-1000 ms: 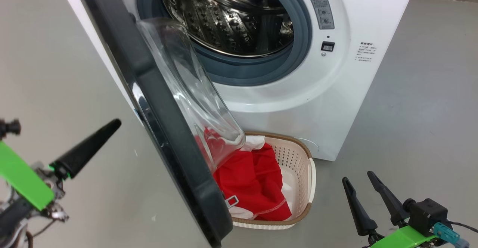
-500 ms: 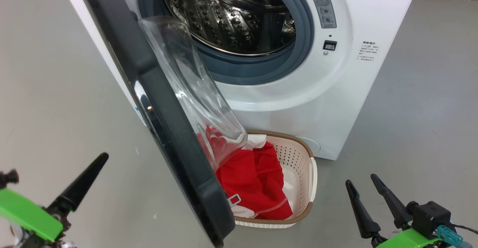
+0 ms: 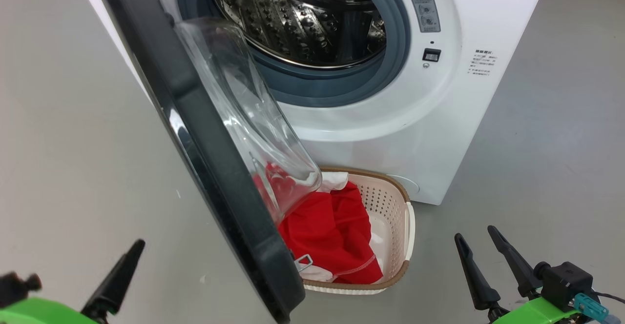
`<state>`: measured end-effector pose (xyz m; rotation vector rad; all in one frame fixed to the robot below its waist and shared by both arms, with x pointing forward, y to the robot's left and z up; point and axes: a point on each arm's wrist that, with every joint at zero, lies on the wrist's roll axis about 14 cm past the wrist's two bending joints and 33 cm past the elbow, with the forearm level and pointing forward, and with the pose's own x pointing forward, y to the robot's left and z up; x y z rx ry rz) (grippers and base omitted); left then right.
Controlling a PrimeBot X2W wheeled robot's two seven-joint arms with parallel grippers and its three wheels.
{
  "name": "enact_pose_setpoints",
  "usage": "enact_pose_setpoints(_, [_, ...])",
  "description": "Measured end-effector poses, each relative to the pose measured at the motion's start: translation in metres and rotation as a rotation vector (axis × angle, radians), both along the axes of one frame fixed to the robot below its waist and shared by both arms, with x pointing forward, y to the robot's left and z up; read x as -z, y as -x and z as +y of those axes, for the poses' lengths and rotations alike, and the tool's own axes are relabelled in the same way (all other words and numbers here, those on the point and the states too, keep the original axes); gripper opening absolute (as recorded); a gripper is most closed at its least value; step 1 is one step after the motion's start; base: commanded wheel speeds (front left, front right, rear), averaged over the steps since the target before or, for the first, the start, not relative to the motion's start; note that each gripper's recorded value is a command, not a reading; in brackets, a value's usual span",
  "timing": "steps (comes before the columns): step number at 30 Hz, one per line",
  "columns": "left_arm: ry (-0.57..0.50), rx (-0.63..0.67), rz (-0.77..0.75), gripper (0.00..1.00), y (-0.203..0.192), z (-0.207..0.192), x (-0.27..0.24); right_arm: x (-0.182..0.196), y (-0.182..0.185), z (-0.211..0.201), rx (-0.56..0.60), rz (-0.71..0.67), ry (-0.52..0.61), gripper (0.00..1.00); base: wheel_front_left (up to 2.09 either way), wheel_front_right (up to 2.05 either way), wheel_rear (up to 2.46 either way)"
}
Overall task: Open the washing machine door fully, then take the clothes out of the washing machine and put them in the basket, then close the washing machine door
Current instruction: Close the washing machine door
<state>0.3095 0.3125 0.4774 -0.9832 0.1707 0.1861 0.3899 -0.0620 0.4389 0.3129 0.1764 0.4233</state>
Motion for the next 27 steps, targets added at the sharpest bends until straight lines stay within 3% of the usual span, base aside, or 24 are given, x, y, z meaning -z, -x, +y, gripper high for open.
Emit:
enact_pose_setpoints(16, [-0.109, -0.113, 0.101, 1.00, 0.026, -0.006, 0.057, 0.003, -0.001, 0.001, -0.008, 0.006, 0.004, 1.00, 0.00, 0.00, 0.00])
enact_pose_setpoints(27, [-0.268, -0.140, 0.149, 1.00, 0.035, 0.000, 0.074, 0.005, -0.002, 0.003, -0.016, 0.012, 0.005, 1.00, 0.00, 0.00, 0.00])
